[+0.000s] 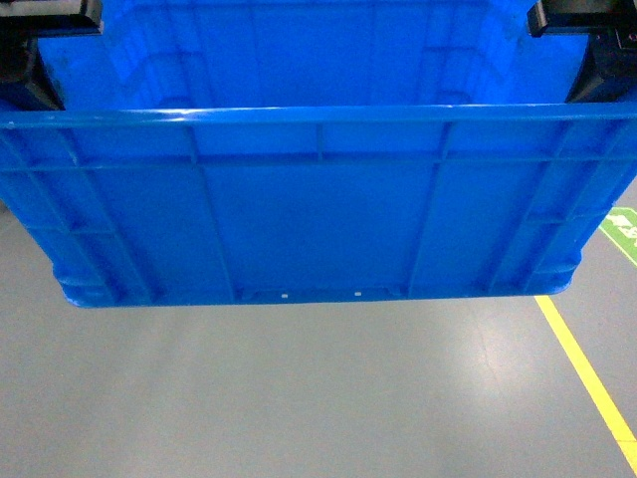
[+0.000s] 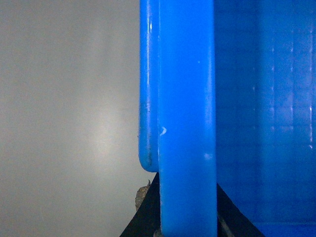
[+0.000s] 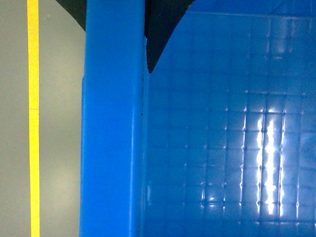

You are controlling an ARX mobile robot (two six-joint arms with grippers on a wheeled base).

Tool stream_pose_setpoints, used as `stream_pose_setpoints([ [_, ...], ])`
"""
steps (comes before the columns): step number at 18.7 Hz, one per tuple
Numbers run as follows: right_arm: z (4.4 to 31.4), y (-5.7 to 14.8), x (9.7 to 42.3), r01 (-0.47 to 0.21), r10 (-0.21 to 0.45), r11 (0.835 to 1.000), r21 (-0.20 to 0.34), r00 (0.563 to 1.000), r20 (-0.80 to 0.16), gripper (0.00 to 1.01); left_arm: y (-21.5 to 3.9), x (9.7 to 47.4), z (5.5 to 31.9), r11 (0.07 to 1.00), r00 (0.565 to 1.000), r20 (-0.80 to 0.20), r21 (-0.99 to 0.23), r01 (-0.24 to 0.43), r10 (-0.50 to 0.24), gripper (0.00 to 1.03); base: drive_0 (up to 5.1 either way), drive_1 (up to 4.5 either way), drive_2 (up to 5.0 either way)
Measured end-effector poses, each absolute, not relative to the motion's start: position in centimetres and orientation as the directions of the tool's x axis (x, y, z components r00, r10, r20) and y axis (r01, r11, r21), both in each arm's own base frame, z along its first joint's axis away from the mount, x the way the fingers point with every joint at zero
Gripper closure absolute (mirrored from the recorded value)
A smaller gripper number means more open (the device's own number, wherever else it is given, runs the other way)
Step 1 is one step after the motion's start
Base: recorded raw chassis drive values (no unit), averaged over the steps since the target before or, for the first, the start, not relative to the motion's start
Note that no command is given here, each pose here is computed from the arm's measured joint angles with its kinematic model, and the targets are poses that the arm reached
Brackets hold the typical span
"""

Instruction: Place box next to blue box on left shelf

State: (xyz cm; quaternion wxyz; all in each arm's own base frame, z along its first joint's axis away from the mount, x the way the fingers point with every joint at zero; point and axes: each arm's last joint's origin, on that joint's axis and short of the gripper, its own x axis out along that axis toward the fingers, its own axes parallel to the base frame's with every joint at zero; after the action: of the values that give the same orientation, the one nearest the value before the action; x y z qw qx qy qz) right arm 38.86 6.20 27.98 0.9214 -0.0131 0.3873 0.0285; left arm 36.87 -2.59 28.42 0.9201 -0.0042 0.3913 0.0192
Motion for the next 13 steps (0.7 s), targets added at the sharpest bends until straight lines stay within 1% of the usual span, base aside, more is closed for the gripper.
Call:
stream_pose_setpoints([
  [13,28.0,6.2,38.88,-0.063,0.043,0.998,-0.001,0.7,-0.712,0.94,-2.59,36.86,28.47,0.999,0.695,-0.718,0.008,-0.04,0.033,0.96,0.0,4.05,-4.1],
])
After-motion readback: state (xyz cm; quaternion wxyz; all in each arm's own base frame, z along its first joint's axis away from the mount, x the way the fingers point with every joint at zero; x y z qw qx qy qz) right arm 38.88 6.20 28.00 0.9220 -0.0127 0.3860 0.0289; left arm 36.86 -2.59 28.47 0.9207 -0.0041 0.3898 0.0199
